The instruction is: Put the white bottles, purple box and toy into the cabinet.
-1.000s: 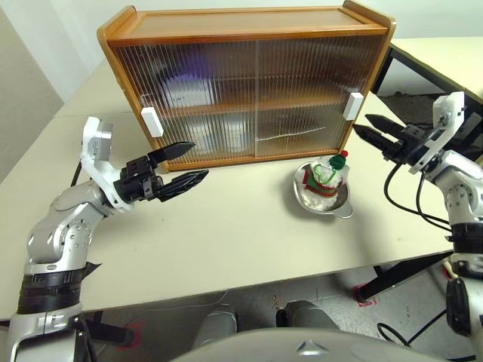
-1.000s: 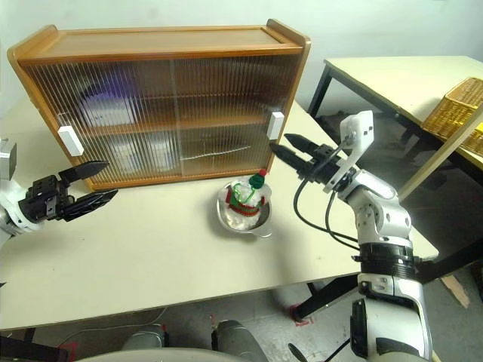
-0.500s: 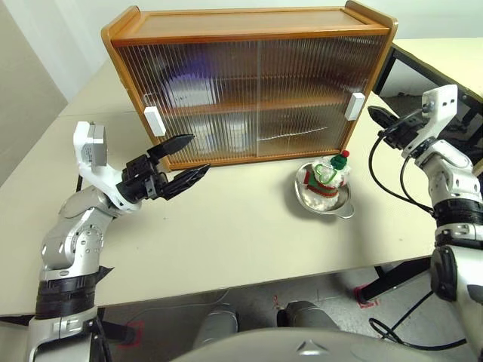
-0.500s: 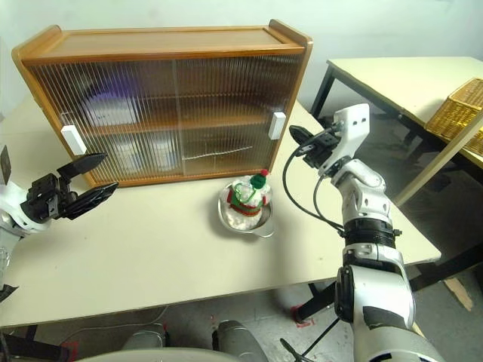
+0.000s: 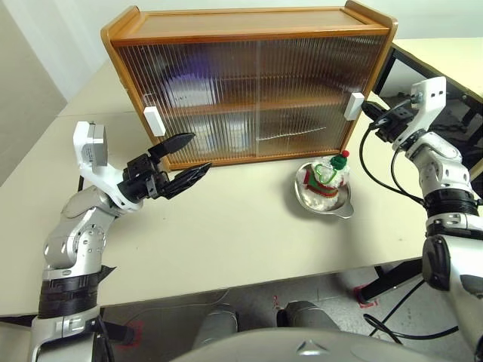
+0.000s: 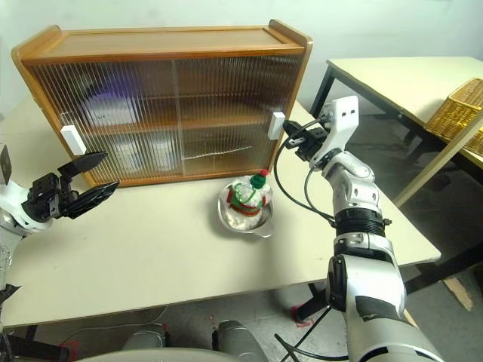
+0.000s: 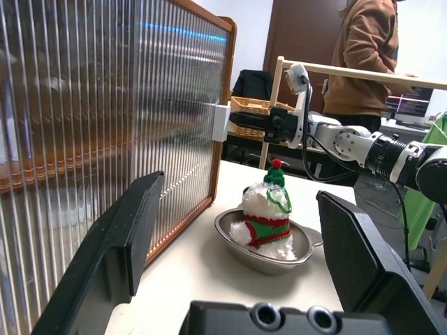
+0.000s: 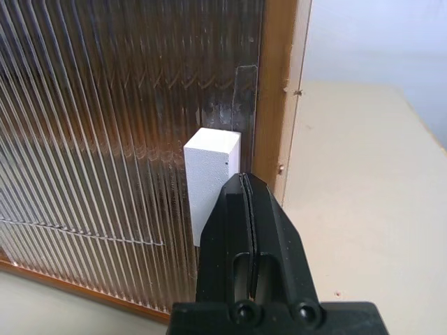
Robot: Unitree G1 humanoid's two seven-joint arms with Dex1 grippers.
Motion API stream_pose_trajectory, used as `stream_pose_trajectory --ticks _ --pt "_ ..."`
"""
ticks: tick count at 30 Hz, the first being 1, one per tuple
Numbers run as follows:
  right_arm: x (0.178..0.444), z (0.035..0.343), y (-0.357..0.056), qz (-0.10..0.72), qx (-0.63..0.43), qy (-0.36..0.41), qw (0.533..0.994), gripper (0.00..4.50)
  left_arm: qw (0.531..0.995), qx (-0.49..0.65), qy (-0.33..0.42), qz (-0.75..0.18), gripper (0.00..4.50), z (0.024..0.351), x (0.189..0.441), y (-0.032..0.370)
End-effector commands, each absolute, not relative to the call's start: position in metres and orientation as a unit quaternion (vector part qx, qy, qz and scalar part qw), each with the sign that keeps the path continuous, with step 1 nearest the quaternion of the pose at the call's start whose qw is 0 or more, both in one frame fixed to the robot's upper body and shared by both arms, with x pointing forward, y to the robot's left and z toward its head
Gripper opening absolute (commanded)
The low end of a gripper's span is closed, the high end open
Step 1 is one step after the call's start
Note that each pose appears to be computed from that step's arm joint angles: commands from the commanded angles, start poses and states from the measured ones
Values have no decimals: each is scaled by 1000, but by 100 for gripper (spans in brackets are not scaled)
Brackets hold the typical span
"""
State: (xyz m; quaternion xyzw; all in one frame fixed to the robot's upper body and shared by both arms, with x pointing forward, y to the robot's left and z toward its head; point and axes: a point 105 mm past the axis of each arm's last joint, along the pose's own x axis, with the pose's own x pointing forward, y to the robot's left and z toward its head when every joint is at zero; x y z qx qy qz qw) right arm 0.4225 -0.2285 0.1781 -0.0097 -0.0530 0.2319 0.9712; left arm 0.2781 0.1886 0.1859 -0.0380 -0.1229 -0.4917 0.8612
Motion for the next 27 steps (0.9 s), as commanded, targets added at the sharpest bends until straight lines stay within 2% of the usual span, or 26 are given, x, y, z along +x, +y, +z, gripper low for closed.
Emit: stream_pose_trajectory --ticks 1,4,15,27 --pt "424 188 -207 261 -13 -46 964 5 859 -37 -127 -495 450 186 279 185" --pt "421 185 -186 284 -2 -8 959 5 858 -39 -127 -496 450 185 278 184" --pt "408 181 -132 333 20 31 942 5 858 -41 -129 -496 450 185 277 182" --pt "408 173 -97 362 39 47 930 5 858 -43 -132 -494 450 186 276 181"
